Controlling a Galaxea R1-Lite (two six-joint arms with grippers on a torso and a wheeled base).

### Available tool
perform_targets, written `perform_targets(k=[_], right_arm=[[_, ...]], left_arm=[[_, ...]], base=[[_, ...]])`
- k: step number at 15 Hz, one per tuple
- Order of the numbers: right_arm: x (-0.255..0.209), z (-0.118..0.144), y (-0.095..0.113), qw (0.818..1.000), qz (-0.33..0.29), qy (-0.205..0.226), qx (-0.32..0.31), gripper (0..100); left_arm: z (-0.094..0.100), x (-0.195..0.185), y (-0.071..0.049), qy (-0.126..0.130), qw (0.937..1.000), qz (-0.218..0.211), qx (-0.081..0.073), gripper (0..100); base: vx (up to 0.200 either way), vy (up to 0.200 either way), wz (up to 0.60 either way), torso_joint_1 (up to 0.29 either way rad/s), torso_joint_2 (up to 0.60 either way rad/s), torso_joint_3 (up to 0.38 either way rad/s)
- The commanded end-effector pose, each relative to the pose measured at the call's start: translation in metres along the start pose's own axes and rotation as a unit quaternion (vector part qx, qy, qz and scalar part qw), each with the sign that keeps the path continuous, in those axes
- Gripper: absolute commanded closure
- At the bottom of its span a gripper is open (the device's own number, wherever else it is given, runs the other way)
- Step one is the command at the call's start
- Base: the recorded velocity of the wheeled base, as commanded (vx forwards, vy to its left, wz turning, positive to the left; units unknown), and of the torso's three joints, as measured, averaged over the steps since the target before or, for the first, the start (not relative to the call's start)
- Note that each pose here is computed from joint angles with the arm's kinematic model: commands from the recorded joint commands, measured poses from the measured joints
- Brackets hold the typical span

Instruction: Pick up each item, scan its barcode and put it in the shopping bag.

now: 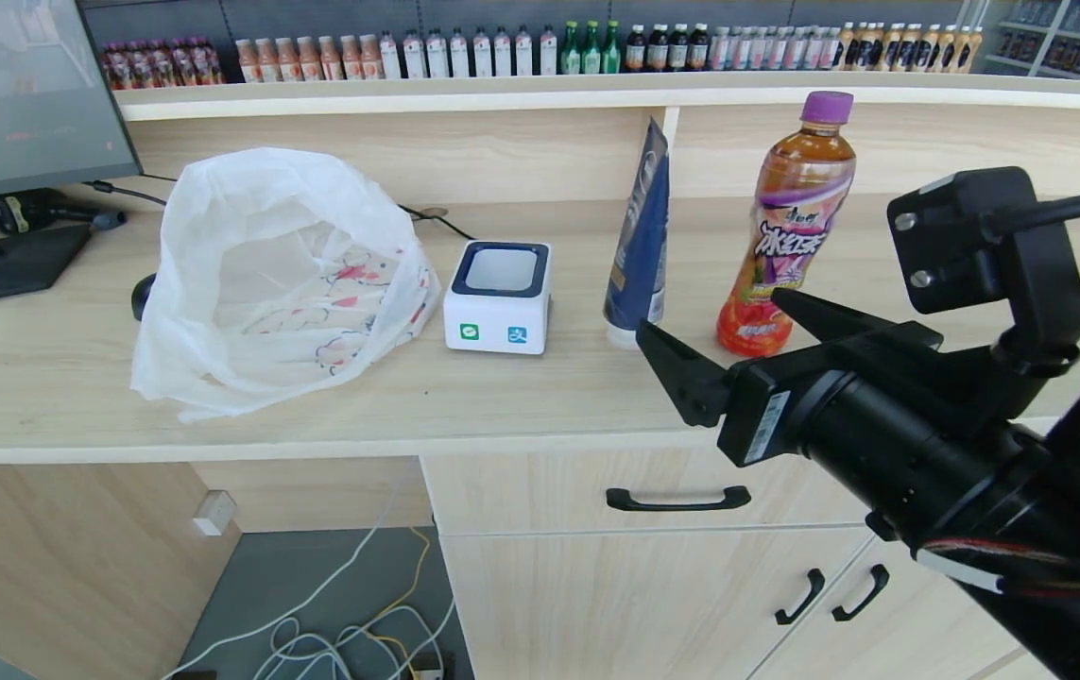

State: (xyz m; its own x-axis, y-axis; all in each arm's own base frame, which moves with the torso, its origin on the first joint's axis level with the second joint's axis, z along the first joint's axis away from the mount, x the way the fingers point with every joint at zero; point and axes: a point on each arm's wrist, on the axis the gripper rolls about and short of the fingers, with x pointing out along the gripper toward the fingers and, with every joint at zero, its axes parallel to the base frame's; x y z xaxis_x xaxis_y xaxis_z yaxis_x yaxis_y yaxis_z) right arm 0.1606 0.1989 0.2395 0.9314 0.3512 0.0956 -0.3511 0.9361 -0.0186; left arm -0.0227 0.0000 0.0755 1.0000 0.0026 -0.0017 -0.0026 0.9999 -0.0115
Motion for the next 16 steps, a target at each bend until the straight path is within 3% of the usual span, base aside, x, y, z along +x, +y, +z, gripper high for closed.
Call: perform_targets(k=[1,10,16], right_arm=[[0.005,-0.004,-0.003,1.000,-0.011,0.006,-0.005,0],[0.053,-0.002,0.020,0.999,-0.050,-0.003,-0.006,0],[0.075,-0.007,0.012,0.997,-0.079,-0.002,-0.008,0]], left_arm=[[0.000,0.000,0.000,0.000,1.0000,0.000,0.000,0],[0.000,0.000,0.000,0.000,1.0000,0.000,0.000,0],[0.000,0.000,0.000,0.000,1.0000,0.000,0.000,0]], base=[[0.000,0.000,0.00,0.000,0.00,0.000],[0.000,0.000,0.00,0.000,0.00,0.000],[0.000,0.000,0.00,0.000,0.00,0.000]])
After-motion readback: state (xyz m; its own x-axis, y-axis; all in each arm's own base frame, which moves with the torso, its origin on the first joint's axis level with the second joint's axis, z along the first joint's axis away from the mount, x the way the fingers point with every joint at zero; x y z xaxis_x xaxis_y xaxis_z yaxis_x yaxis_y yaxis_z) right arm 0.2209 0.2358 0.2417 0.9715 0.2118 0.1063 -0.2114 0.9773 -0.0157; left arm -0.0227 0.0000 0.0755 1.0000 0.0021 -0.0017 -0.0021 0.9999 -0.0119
